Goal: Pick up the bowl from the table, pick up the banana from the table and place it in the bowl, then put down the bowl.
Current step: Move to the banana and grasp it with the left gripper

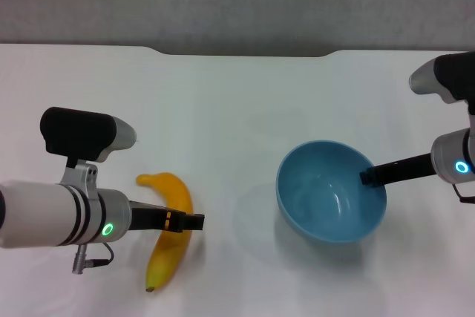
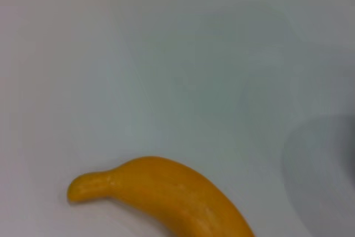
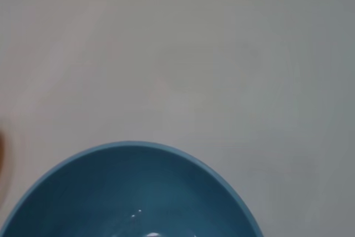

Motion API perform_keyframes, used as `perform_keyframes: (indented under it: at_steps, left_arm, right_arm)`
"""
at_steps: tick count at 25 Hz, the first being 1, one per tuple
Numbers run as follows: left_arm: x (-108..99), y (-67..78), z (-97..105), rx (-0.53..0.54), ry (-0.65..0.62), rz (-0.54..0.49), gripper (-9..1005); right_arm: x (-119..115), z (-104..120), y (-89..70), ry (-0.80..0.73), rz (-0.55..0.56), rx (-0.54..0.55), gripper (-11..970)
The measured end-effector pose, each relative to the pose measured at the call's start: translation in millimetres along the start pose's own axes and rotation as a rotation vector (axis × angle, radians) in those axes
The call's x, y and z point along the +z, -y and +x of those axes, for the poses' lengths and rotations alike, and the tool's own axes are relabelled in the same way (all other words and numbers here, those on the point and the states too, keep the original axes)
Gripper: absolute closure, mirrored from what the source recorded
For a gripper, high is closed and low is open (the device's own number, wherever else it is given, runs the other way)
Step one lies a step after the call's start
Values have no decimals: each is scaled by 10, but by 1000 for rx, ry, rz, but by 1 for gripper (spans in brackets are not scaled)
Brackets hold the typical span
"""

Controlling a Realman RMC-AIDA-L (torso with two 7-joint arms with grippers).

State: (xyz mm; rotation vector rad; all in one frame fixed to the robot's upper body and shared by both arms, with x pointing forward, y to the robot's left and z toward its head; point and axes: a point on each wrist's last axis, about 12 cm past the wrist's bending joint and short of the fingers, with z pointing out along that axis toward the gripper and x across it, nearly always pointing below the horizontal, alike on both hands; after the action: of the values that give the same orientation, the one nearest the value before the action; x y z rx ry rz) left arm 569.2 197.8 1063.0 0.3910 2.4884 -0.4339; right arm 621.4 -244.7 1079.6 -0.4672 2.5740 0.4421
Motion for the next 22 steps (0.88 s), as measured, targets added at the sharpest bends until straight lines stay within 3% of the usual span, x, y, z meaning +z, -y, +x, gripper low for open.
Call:
perform_keyframes:
  at_steps: [22]
  left_arm:
    - [92,-85,98,-8,-6,-32,124]
  right_arm:
    - [-52,-85,-34,21,-7,-22,938]
